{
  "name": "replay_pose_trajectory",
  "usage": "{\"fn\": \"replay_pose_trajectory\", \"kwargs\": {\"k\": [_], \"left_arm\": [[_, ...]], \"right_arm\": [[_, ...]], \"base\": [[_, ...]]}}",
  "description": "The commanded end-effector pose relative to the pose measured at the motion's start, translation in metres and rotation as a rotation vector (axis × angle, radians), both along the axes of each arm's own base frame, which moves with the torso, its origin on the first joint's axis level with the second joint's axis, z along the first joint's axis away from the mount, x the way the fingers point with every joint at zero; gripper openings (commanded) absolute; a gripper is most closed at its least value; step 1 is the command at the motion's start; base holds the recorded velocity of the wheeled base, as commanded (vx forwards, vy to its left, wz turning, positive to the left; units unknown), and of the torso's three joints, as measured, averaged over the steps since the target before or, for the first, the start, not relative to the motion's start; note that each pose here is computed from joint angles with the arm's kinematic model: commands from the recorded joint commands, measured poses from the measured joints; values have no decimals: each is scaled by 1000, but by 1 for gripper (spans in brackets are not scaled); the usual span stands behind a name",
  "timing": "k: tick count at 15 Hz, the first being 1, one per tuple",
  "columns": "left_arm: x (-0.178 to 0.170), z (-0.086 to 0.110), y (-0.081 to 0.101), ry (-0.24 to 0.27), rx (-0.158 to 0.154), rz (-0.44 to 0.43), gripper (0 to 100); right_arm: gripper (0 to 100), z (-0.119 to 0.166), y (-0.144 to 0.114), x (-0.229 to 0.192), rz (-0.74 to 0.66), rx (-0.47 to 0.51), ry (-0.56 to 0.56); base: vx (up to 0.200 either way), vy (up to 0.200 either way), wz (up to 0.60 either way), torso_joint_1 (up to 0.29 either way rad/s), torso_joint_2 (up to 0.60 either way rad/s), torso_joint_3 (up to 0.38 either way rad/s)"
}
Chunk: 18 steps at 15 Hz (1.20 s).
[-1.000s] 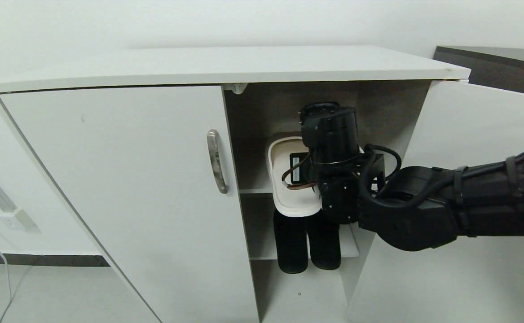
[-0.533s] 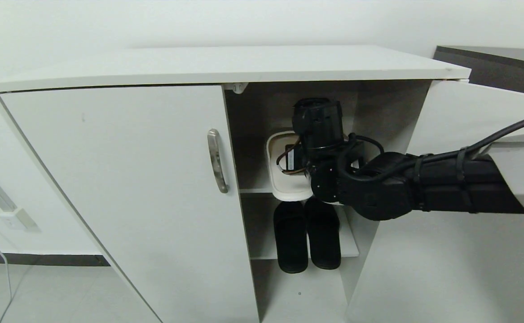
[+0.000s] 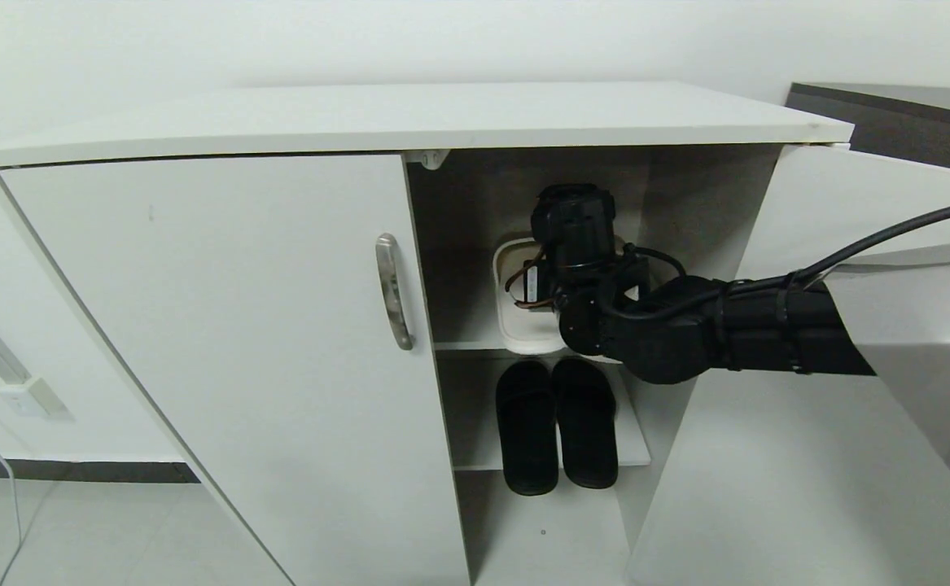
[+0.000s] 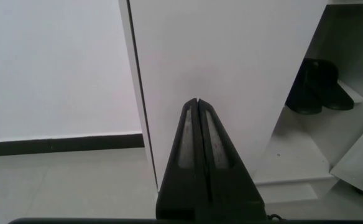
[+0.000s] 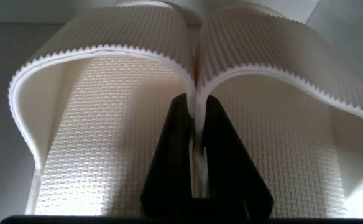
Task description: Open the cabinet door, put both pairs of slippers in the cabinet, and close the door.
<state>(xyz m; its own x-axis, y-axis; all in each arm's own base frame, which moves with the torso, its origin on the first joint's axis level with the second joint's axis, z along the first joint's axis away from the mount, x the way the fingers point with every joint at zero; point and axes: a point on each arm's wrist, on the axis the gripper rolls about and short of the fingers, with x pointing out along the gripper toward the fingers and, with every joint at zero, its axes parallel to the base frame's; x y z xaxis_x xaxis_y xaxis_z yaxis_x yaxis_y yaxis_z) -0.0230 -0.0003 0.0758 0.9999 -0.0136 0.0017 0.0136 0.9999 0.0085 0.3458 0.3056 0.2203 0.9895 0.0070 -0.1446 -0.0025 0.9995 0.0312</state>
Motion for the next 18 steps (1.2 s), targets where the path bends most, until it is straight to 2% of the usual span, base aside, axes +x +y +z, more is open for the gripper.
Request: {"fn": "replay_pose_trajectory", "kwargs": {"k": [1,6,9,13,15,18], "left_arm": [[0,0,0,3,1,0,0],[0,0,0,2,-1,1,0],[0,0,0,2,-1,0,0],[0,0,0,2,-2,0,0],[0,0,0,3,-2,-2,0],[0,0,0,2,-2,0,0]], "right_arm": [[100,-2,1,1,-1,-1,2],[100,2,-2,-15,16,-13,11],[100,13,-7,-43,49,-14,17],[100,19,-27,-100,126,14,5],[100,14,-37,-123,182,26,-4],[100,4,-55,-153,336,50,4]], "base": [[0,0,0,0,0,0],[0,0,0,0,0,0],[0,0,0,0,0,0],[0,0,0,0,0,0],[0,0,0,0,0,0],[0,0,0,0,0,0]]}}
